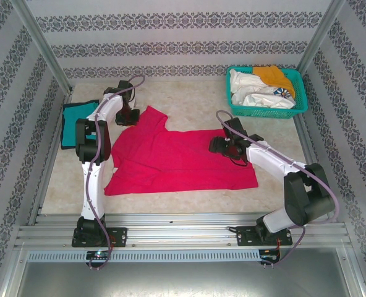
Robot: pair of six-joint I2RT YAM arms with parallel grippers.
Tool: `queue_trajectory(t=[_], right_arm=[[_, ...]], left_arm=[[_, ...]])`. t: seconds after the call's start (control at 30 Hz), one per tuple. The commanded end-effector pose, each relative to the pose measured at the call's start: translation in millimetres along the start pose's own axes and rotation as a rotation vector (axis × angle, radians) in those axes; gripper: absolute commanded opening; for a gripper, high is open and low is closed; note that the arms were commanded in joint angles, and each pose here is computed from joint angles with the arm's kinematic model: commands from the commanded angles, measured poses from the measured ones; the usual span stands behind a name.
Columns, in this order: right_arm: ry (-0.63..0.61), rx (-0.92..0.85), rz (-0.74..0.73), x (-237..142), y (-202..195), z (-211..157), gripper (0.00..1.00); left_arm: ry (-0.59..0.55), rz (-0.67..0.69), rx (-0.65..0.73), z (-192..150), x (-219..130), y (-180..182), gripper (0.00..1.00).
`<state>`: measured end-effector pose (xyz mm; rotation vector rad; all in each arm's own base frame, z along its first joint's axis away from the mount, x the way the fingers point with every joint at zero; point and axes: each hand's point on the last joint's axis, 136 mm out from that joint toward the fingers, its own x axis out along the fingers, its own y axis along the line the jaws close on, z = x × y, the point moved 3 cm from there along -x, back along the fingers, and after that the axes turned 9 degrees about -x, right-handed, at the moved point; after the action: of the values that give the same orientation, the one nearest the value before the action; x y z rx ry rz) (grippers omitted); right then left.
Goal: Fold and stack the t-shirts
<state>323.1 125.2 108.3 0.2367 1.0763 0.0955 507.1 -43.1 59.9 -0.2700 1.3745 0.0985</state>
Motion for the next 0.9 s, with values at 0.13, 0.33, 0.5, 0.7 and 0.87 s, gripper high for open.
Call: queue_trajectory(t=[0.13,0.33,0.5,0.7,0.87], right_arm=[[-0.065,0.09,-0.156,1,-53,40,0.69],[-0.093,0.117,-0.244,26,-76,81,0.61],[-0.115,0.128,-0.3,45,-89,109,0.5],[-0.104,0.162,-0.314,70,-95,122,0.42],[-0.098,0.198,-0.322,86,-98,123,0.41]], left_arm=[[-0.13,-0.123,0.012,9,-50,-14,0.0],[-0.166,-0.146,0.011,2,-62,-14,0.0],[-0.163,-0.145,0.007,1,-60,-13,0.0],[-0.165,-0.158,0.009,1,-59,-15,0.0],[-0.166,-0.159,0.01,2,-59,-14,0.0]])
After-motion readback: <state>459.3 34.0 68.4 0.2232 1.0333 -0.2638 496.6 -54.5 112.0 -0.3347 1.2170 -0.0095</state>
